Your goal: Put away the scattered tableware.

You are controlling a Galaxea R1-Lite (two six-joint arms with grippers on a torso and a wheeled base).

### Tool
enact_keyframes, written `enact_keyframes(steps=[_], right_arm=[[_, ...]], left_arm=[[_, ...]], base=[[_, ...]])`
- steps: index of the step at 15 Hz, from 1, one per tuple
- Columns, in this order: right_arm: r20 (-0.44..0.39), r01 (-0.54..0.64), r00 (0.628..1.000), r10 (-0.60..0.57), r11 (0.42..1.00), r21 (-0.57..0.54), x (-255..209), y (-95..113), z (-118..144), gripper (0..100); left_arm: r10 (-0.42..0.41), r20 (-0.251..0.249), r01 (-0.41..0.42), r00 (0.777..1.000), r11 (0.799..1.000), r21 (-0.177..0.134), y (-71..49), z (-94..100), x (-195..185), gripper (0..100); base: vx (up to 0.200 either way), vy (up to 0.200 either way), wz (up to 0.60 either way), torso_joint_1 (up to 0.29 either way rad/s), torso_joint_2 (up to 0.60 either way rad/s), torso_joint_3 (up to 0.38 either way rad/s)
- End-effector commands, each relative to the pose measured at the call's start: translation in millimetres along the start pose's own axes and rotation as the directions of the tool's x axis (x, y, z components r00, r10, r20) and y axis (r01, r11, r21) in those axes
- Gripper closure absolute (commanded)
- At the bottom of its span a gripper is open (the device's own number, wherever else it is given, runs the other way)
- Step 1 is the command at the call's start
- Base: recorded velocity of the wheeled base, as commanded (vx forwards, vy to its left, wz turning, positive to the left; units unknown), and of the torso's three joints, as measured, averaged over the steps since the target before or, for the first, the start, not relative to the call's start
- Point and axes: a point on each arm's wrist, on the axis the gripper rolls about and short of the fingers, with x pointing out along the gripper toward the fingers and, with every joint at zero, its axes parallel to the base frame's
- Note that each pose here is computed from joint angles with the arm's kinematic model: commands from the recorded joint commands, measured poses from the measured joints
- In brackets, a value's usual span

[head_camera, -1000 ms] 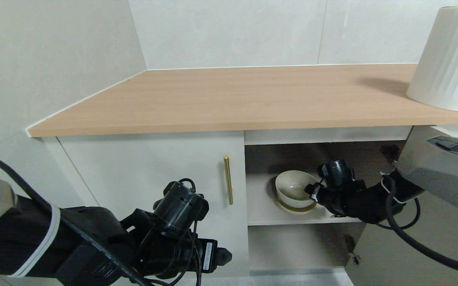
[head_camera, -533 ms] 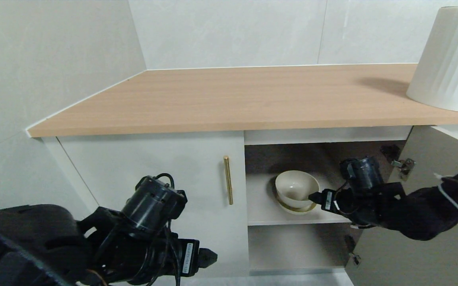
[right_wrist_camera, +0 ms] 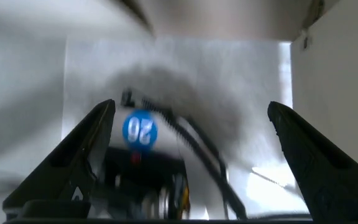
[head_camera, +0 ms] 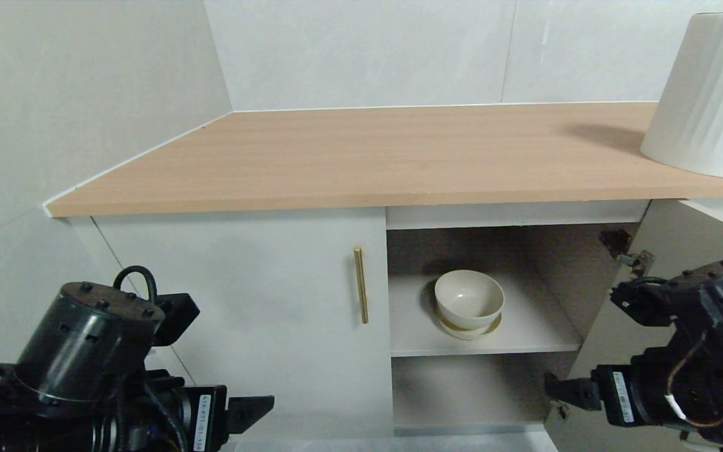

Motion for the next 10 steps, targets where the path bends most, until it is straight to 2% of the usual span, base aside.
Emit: enact_keyframes(steps=[1, 2, 3, 4, 6, 9, 10], right_arm=[[0.061, -0.038, 0.997, 0.038, 0.999, -0.006, -31, -3, -7, 0], [0.053, -0.041, 0.998, 0.041, 0.999, -0.005, -31, -4, -9, 0], [0.019, -0.015, 1.0, 0.015, 1.0, -0.012, -21, -5, -12, 0], [0.021, -0.001, 1.0, 0.001, 1.0, -0.016, -19, -4, -10, 0], [0.03, 0.019, 0.999, -0.018, 1.0, -0.023, -19, -4, -10, 0], [0.038, 0.018, 0.999, -0.017, 1.0, -0.025, -21, -4, -10, 0], [0.038, 0.018, 0.999, -0.017, 1.0, -0.025, -21, -4, -10, 0]], left_arm=[[-0.005, 0.037, 0.006, 0.999, 1.0, -0.011, 4.3, 1.9, -9, 0], [-0.008, 0.043, 0.008, 0.999, 1.0, -0.001, 3.9, 3.0, -10, 0], [-0.013, 0.05, 0.012, 0.999, 1.0, 0.026, 1.7, 6.6, -9, 0], [-0.017, 0.048, 0.015, 0.999, 0.999, 0.039, -1.3, 8.5, -8, 0], [-0.005, 0.025, 0.004, 1.0, 0.999, 0.054, -3.9, 6.9, -1, 0], [0.011, -0.007, -0.01, 1.0, 0.998, 0.059, -5.5, 5.5, 7, 0], [0.014, -0.012, -0.013, 1.0, 0.998, 0.059, -5.5, 5.0, 9, 0]], base=[[0.0, 0.0, 0.0, 0.0, 0.0, 0.0], [0.0, 0.0, 0.0, 0.0, 0.0, 0.0], [0.0, 0.0, 0.0, 0.0, 0.0, 0.0], [0.0, 0.0, 0.0, 0.0, 0.0, 0.0], [0.0, 0.0, 0.0, 0.0, 0.0, 0.0], [0.0, 0.0, 0.0, 0.0, 0.0, 0.0], [-0.2, 0.0, 0.0, 0.002, 0.0, 0.002]])
